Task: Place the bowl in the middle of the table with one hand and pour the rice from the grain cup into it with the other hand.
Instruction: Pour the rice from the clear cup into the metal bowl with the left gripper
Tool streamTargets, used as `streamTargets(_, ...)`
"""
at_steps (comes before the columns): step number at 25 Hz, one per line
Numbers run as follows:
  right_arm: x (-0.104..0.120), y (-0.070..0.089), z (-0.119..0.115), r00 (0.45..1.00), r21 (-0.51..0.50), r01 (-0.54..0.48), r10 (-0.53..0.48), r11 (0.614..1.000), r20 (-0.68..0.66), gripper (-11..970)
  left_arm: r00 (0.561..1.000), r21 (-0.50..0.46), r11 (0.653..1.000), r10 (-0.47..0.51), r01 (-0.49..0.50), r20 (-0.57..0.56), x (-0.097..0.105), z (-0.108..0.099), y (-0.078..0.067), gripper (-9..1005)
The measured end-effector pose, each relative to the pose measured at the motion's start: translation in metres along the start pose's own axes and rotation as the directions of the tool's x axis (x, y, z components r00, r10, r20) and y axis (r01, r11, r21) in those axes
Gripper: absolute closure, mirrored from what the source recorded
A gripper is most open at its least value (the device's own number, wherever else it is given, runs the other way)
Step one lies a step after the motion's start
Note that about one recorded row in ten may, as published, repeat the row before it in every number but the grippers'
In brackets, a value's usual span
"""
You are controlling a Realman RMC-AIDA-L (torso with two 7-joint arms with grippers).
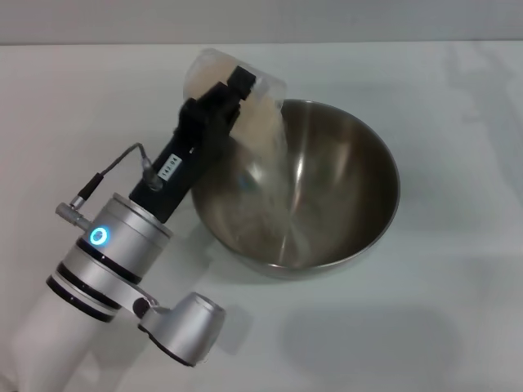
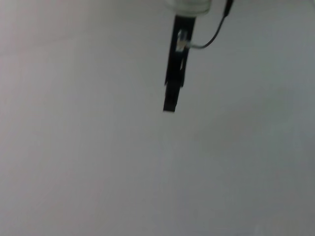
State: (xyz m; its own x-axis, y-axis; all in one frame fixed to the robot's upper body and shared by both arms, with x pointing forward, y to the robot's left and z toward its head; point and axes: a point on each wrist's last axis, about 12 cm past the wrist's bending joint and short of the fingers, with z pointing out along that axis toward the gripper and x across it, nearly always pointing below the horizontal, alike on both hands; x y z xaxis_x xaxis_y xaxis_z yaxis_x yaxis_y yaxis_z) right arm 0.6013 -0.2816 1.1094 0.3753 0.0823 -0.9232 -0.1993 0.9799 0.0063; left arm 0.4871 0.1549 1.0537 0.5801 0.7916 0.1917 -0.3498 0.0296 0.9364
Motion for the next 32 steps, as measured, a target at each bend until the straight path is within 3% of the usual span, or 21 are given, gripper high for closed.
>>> streamTargets(7, 0.0, 0.0, 0.0, 1.0, 0.002, 0.0, 0.0, 1.0, 0.0, 500, 0.985, 0.007, 0.986, 0.168, -0.169, 0.038, -0.005, -0.002, -0.002, 946)
streamTargets(10, 0.0, 0.0, 0.0, 1.0, 0.002, 0.0, 0.0, 1.0, 0.0, 498, 0.972, 0.003, 0.973, 0.232, -0.232, 0.049, -0.005, -0.003, -0.002, 943)
streamTargets(11, 0.0, 0.0, 0.0, 1.0, 0.002, 0.0, 0.0, 1.0, 0.002, 497, 0.951, 0.0, 0.953, 0.304, -0.305, 0.06, -0.007, -0.005, -0.003, 942)
streamTargets(15, 0.0, 0.0, -0.001, 1.0, 0.003, -0.001, 0.001, 1.0, 0.005, 494, 0.934, -0.002, 0.936, 0.352, -0.352, 0.061, -0.005, -0.006, -0.004, 938)
streamTargets(23, 0.0, 0.001, -0.003, 1.0, 0.005, -0.007, 0.007, 1.0, 0.007, 487, 0.927, 0.002, 0.937, 0.345, -0.349, 0.148, -0.019, -0.017, -0.008, 930)
streamTargets(26, 0.0, 0.001, -0.004, 1.0, 0.006, -0.006, 0.006, 1.0, 0.006, 484, 0.934, 0.021, 0.936, 0.349, -0.352, 0.08, -0.006, -0.012, -0.008, 927)
streamTargets(30, 0.0, 0.0, -0.004, 1.0, 0.007, -0.006, 0.006, 1.0, 0.005, 481, 0.937, 0.012, 0.944, 0.326, -0.33, 0.128, -0.018, -0.016, -0.007, 923)
streamTargets(32, 0.0, 0.0, -0.004, 1.0, 0.007, -0.006, 0.006, 1.0, 0.005, 479, 0.938, 0.016, 0.943, 0.329, -0.332, 0.108, -0.015, -0.014, -0.007, 921)
